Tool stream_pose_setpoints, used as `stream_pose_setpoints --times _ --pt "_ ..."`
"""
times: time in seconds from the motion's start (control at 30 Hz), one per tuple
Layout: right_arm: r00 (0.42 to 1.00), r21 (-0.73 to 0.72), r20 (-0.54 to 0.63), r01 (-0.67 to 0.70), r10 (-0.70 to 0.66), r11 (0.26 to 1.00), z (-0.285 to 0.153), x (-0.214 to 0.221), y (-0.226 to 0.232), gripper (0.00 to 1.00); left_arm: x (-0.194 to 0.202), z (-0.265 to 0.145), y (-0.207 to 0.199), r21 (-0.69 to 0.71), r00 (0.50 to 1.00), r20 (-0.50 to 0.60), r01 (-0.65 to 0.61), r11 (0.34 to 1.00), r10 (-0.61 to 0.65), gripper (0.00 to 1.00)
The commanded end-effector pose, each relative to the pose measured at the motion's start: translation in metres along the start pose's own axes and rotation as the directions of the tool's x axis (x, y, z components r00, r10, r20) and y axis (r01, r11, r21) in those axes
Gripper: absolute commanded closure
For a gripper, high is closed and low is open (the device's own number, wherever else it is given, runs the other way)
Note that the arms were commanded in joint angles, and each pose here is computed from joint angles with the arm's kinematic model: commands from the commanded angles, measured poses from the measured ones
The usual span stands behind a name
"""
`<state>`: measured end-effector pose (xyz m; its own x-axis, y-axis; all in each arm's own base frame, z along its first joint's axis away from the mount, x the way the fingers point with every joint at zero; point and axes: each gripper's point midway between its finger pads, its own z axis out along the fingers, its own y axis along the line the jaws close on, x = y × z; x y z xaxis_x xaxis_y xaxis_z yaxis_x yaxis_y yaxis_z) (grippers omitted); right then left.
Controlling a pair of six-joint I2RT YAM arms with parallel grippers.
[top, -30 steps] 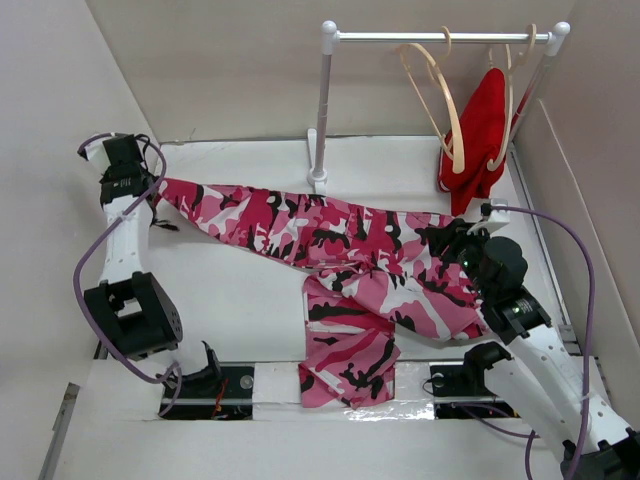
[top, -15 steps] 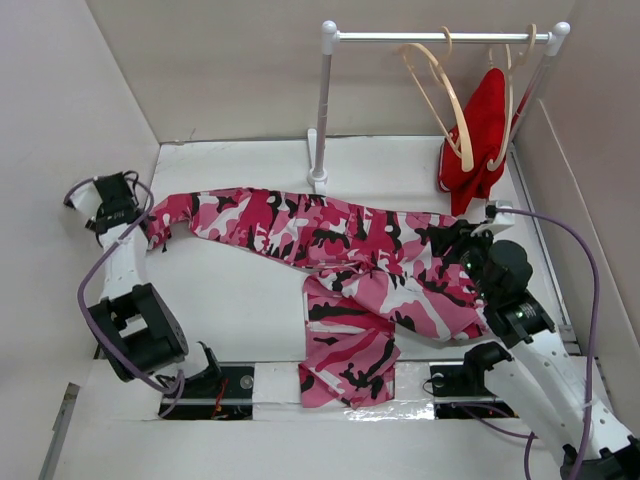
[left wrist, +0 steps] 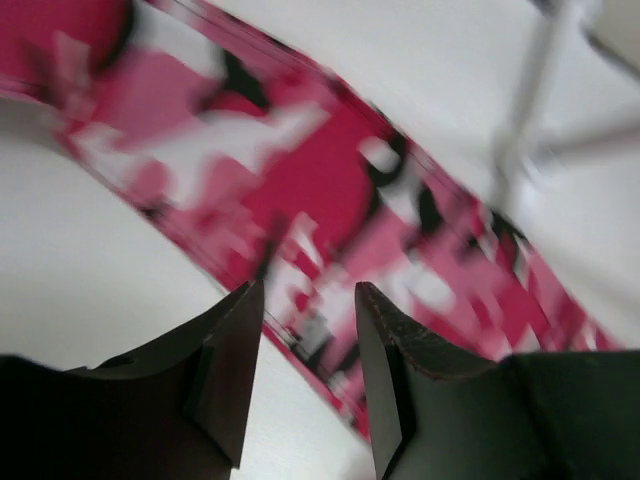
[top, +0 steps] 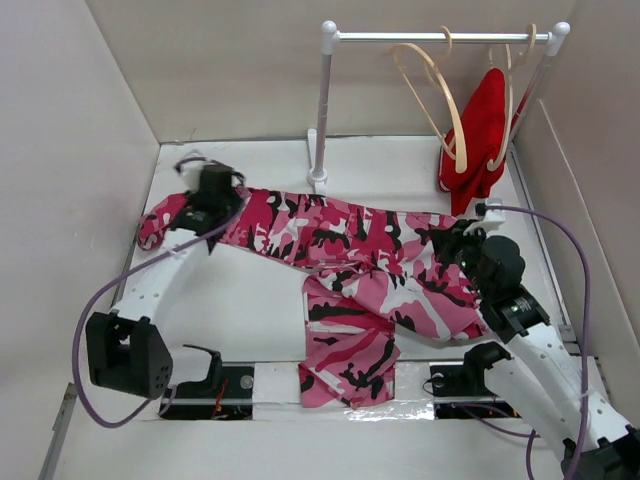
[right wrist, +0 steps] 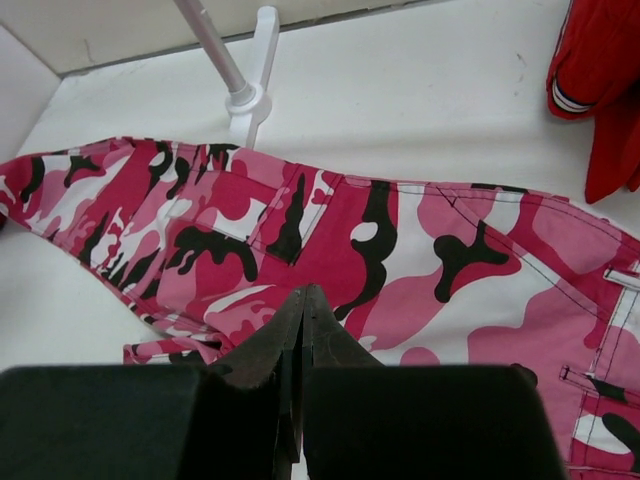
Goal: Place the trousers on the hanger
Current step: Flatten out the trousers at the center of the board.
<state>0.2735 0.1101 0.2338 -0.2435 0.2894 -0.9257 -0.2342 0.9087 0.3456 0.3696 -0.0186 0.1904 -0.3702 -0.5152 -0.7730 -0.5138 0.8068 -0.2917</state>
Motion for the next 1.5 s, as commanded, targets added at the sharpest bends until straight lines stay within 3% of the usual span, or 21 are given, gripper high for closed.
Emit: stream_pose_setpoints --times 0.0,0.07,0.1,0.2,0.27,0.37,0.4,0.5,0.63,0.77,0.87,0.9,0.93,1.0,1.03,1.1,1.13,1.23,1.27,1.37,1.47 --pt "0.999 -0.076 0.042 0.027 -0.024 0.997 0.000 -0.015 0.019 1.00 0.068 -0.046 -0.054 0.164 0.990 -0.084 -0.095 0.982 0.110 0.62" --pt "0.999 -0.080 0.036 0.033 -0.030 0.996 0.001 -0.014 0.019 1.00 0.116 -0.061 -0.059 0.207 0.969 -0.152 -0.159 0.965 0.193 0.70" --pt "0.999 -0.084 0.037 0.035 -0.032 0.996 0.002 -0.014 0.020 1.00 0.145 -0.065 -0.048 0.201 0.951 -0.184 -0.209 0.957 0.247 0.80" --pt "0.999 -0.106 0.033 0.042 -0.039 0.993 0.003 -0.011 0.026 1.00 0.217 -0.092 -0.028 0.235 0.894 -0.274 -0.296 0.926 0.355 0.86" --pt "0.999 -0.112 0.025 0.046 -0.043 0.993 0.005 -0.010 0.028 0.99 0.249 -0.110 -0.020 0.273 0.859 -0.324 -0.316 0.909 0.396 0.81" --pt "0.999 -0.083 0.020 0.047 -0.045 0.995 0.007 -0.010 0.025 0.87 0.285 -0.129 -0.005 0.317 0.809 -0.380 -0.341 0.885 0.448 0.59" --pt "0.999 -0.069 0.020 0.042 -0.041 0.997 0.008 -0.010 0.023 0.81 0.293 -0.134 -0.003 0.335 0.795 -0.396 -0.341 0.879 0.459 0.45" --pt "1.000 0.000 0.007 0.028 -0.028 1.000 0.011 -0.005 0.010 0.68 0.312 -0.146 -0.001 0.392 0.745 -0.440 -0.342 0.854 0.501 0.35" --pt "1.000 0.050 0.009 0.022 -0.022 0.999 0.011 -0.006 0.002 0.58 0.335 -0.155 0.002 0.465 0.688 -0.480 -0.327 0.823 0.545 0.36" --pt "1.000 0.044 0.008 0.021 -0.022 0.999 0.010 -0.005 0.002 0.57 0.349 -0.156 0.002 0.499 0.662 -0.489 -0.322 0.805 0.568 0.44" --pt "1.000 0.045 0.004 0.022 -0.022 0.999 0.011 -0.003 0.002 0.57 0.356 -0.149 0.008 0.478 0.648 -0.492 -0.358 0.802 0.582 0.75" --pt "1.000 0.050 0.001 0.023 -0.023 0.998 0.011 -0.002 0.001 0.57 0.356 -0.146 0.008 0.471 0.651 -0.481 -0.373 0.799 0.587 0.93" --pt "1.000 0.052 0.000 0.023 -0.023 0.998 0.011 -0.002 0.001 0.57 0.352 -0.142 0.012 0.443 0.647 -0.474 -0.410 0.797 0.597 1.00" --pt "1.000 0.059 -0.002 0.018 -0.018 0.998 0.011 0.000 -0.001 0.57 0.337 -0.138 0.012 0.395 0.668 -0.436 -0.460 0.795 0.603 1.00" --pt "1.000 0.063 -0.003 0.015 -0.015 0.998 0.011 0.001 -0.002 0.57 0.313 -0.137 -0.005 0.370 0.726 -0.365 -0.462 0.806 0.583 1.00" --pt "1.000 0.083 -0.003 0.006 -0.006 0.997 0.011 0.004 -0.006 0.57 0.283 -0.139 0.002 0.310 0.735 -0.315 -0.519 0.797 0.601 1.00" --pt "1.000 0.089 -0.002 0.002 -0.002 0.996 0.011 0.005 -0.008 0.57 0.254 -0.141 -0.012 0.290 0.786 -0.254 -0.494 0.819 0.564 1.00" --pt "1.000 0.099 0.003 -0.008 0.007 0.995 0.010 0.005 -0.009 0.57 0.199 -0.136 -0.004 0.196 0.818 -0.190 -0.509 0.838 0.542 1.00" --pt "1.000 0.106 0.006 -0.008 0.007 0.994 0.010 0.005 -0.011 0.57 0.188 -0.136 0.008 0.156 0.806 -0.191 -0.538 0.828 0.560 1.00" --pt "1.000 0.143 0.025 -0.015 0.011 0.990 0.007 0.001 -0.017 0.56 0.157 -0.141 -0.005 0.180 0.874 -0.130 -0.445 0.877 0.469 1.00" --pt "0.999 0.182 0.027 -0.024 0.019 0.983 0.005 0.003 -0.025 0.48 0.116 -0.133 -0.003 0.115 0.906 -0.096 -0.401 0.909 0.412 1.00"
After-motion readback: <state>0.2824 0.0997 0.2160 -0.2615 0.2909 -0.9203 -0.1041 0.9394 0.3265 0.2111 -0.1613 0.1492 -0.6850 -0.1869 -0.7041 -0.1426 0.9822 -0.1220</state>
